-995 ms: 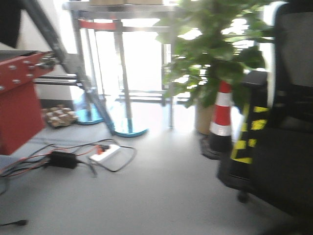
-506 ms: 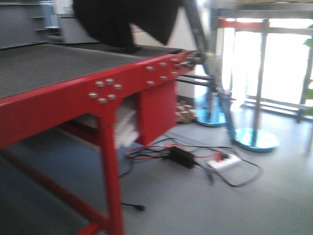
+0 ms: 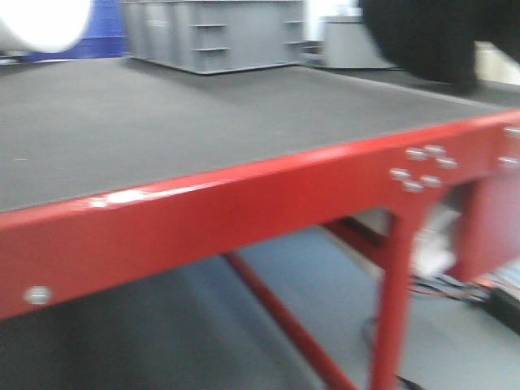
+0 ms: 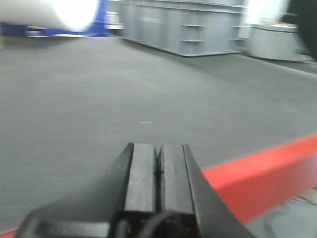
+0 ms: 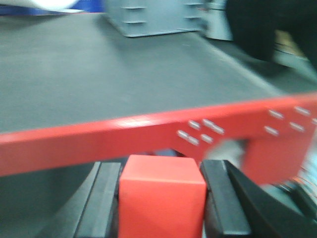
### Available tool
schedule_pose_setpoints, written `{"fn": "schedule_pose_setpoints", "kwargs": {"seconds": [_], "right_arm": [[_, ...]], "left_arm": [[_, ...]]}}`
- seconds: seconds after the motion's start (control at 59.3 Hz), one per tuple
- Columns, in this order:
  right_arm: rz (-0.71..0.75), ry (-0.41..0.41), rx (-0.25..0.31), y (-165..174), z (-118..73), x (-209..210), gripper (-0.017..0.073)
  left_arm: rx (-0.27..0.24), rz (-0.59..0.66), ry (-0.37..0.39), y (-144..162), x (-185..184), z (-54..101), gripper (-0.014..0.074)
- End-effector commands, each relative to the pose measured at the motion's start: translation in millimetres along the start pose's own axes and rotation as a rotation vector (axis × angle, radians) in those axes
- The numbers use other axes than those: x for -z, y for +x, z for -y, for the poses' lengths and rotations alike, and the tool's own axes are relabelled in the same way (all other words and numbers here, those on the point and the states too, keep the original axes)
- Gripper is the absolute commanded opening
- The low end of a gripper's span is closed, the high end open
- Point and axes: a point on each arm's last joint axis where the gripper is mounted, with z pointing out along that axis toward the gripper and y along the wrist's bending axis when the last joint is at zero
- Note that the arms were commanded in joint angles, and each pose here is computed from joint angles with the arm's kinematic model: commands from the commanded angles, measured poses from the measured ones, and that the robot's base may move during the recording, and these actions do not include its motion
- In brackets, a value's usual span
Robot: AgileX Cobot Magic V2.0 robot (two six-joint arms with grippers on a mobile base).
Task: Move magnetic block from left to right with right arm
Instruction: 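Turn and drive up to the other grey carpeted table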
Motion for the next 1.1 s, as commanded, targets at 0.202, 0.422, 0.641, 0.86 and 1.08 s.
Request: {"fn": "schedule_pose_setpoints", "kwargs": {"seconds": [0.202, 0.422, 0.641, 0.86, 1.08], "right_arm": [[0.093, -0.008, 0.018, -15.2, -1.3, 0.3, 0.0214], [0.093, -0.008, 0.018, -15.2, -1.3, 0.3, 0.0214], [0.093, -0.008, 0.018, -15.2, -1.3, 0.3, 0.0214], [0.093, -0.008, 0.018, -15.2, -1.3, 0.3, 0.0214], [0.093, -0.008, 0.018, -15.2, -1.3, 0.3, 0.0214]], "left_arm": [[0.004, 0.09, 0.002, -5.3, 0.8, 0.1, -0.0116], [0.004, 0.09, 0.002, -5.3, 0.8, 0.1, -0.0116], [0.004, 0.09, 0.002, -5.3, 0.8, 0.1, -0.0116], [0.004, 0.09, 0.002, -5.3, 0.8, 0.1, -0.0116], [0.004, 0.09, 0.002, -5.3, 0.8, 0.1, -0.0116]]}}
